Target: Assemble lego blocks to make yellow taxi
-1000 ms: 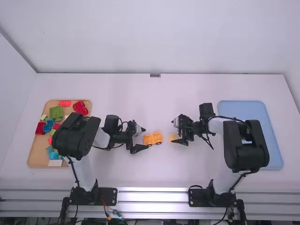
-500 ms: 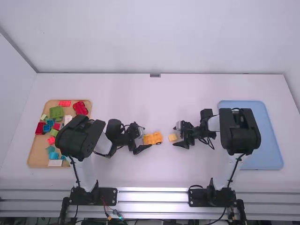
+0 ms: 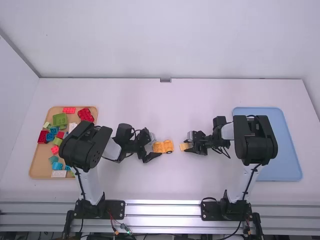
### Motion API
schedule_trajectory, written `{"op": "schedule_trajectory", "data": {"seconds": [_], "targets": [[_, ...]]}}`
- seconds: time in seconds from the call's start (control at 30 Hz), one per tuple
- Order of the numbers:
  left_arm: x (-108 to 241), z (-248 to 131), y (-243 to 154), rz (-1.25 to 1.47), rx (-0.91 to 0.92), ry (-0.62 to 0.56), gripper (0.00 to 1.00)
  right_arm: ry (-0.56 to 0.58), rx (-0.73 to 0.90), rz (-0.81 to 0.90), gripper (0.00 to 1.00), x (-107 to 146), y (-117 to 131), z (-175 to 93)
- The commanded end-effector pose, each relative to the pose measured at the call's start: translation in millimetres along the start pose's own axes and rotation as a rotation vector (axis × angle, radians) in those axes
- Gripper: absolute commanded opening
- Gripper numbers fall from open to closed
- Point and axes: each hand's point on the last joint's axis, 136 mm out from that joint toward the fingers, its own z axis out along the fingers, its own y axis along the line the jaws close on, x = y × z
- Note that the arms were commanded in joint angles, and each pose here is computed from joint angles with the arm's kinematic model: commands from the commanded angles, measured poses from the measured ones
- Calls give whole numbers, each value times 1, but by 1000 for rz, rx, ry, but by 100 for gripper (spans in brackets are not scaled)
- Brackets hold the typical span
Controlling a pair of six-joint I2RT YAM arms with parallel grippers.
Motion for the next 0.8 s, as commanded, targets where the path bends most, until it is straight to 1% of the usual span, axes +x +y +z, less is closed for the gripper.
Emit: {"op": "schedule_trajectory", "data": {"seconds": [0.0, 0.07, 0.1, 0.13, 0.2, 0.37, 0.5, 0.6, 0.77], "targets": [[2, 2, -6, 7, 18, 5, 99, 7, -14, 10, 35, 4, 4, 2], [2, 1, -5, 16, 13, -2, 99, 7, -16, 13, 31, 4, 4, 2], [2, 0, -4, 29, -4, -6, 99, 5, -18, 17, 27, 3, 5, 2], [2, 0, -2, 38, -18, -7, 99, 3, -20, 21, 25, 3, 6, 2], [3, -1, -1, 74, -37, -5, 99, -1, -25, 29, 24, 2, 7, 2], [6, -2, -8, 145, -9, -4, 99, -5, -43, 55, 18, -2, 8, 1], [5, 2, -1, 152, -17, -1, 99, -13, -46, 62, 18, -4, 7, 0], [-2, 6, -9, 210, 55, -19, 99, -24, -50, 78, 18, -7, 6, -1], [-3, 10, -5, 216, 92, 5, 99, -60, -44, 105, 18, -13, 4, -1]]}}
